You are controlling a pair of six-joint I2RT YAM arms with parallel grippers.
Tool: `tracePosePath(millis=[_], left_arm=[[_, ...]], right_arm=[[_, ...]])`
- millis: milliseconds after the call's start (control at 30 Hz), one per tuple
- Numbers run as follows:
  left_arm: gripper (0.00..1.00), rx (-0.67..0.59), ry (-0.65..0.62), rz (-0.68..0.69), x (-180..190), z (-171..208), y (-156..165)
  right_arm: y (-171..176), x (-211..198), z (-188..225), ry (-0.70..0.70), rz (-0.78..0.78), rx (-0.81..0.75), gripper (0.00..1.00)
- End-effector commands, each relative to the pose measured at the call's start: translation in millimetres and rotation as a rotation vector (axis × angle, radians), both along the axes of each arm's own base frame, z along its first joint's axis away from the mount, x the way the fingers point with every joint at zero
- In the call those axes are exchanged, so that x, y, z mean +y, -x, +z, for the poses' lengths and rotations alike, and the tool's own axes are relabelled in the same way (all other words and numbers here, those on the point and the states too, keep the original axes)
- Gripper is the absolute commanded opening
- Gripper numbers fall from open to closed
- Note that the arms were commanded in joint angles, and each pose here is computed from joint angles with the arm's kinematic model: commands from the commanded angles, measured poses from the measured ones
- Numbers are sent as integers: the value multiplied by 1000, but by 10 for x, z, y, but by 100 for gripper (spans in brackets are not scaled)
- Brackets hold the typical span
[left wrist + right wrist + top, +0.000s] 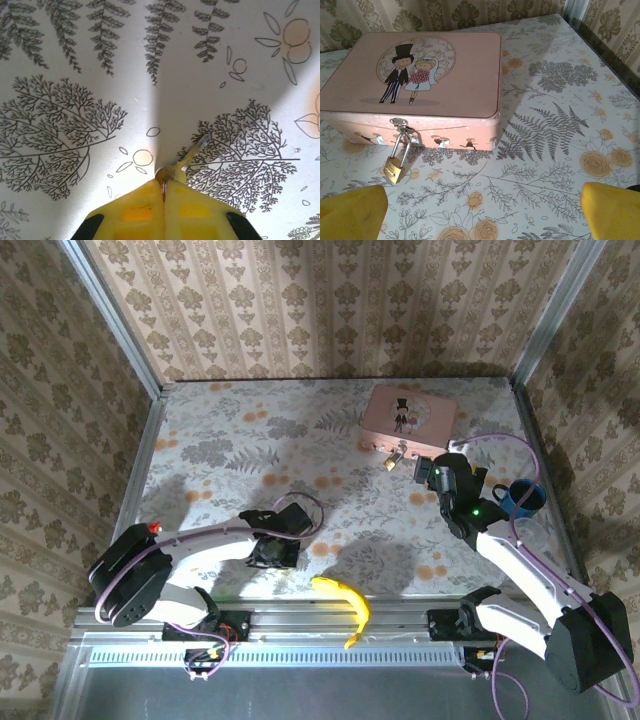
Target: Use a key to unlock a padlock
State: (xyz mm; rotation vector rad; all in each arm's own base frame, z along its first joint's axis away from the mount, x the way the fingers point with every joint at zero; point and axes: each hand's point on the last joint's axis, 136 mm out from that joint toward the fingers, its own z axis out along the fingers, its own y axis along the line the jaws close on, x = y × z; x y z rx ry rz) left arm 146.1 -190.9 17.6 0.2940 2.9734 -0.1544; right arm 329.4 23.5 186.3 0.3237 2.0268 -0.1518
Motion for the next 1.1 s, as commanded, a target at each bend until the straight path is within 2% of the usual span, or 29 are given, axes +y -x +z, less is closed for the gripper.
tracePosePath(millis=[0,167,367,533,700,900,1067], left_arm=[[0,-20,40,-13,-27,81,-47],[0,-196,237,-62,-258,410,-415],[0,-565,460,-220,-535,1106,-843],[0,-814,561,-337,-636,1468,-973],[0,-871,630,-304,-658,1611,-1135],[0,-902,741,-282,-804,1742,-1197],[0,-906,783,-279,-853,1821,-1203]], right_arm=[[16,12,74,-36,-19,-30,100],[17,252,16,-120,62,16,100],[49,799,-68,-327,230,82,100],[92,1300,22,-514,391,92,90],[154,1747,212,-645,546,77,80],[157,2130,409,-693,656,33,71],[101,2410,501,-722,736,16,60]])
